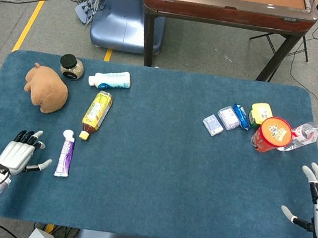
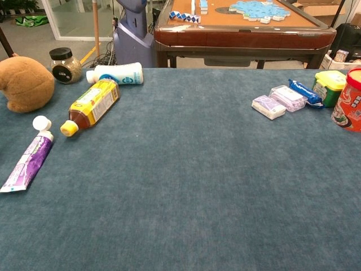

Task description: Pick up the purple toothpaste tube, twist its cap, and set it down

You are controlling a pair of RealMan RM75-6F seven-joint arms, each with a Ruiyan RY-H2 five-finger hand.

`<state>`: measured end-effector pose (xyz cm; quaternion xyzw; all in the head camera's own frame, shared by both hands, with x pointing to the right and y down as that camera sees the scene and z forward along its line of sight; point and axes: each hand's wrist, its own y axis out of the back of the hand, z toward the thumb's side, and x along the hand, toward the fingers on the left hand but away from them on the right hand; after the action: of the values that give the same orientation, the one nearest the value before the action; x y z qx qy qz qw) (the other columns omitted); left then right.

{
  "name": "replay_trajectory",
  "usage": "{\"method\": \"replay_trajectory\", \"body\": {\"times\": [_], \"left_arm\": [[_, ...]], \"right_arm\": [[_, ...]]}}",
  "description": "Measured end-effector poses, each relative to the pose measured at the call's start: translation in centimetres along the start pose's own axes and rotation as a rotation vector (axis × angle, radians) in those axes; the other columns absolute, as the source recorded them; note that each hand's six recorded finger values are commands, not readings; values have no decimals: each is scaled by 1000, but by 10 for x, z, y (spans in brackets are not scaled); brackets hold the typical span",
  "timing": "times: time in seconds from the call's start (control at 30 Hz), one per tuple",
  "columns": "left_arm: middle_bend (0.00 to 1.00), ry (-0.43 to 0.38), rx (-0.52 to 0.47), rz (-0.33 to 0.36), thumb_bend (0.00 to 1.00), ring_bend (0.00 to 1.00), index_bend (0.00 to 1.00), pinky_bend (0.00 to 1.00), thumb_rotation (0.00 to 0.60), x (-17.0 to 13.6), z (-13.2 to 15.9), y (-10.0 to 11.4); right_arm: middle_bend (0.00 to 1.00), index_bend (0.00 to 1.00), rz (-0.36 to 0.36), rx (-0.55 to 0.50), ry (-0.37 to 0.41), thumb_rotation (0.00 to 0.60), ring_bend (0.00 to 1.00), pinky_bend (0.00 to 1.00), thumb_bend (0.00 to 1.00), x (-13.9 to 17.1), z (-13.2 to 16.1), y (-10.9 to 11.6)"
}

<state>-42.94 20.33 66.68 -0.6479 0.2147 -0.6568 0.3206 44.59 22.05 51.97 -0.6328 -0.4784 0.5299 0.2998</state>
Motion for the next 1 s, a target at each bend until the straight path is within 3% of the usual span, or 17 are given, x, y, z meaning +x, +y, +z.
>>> {"method": "replay_trajectory", "body": {"times": [0.37,0.7,1.0], "left_arm": [[0,48,-127,-13,147,0,235,0,0,41,5,9],[0,31,-142,19,147,0,220,0,0,80,21,29],[0,-31,-131,-34,147,0,226,0,0,91,47,22]], "right_arm": [[0,0,-2,-4,-18,600,0,0,23,3,-6,0],[0,0,-7,-1,-26,600,0,0,24,6,-7,1],[0,0,-5,-1,-33,600,0,0,23,7,-7,1]]}}
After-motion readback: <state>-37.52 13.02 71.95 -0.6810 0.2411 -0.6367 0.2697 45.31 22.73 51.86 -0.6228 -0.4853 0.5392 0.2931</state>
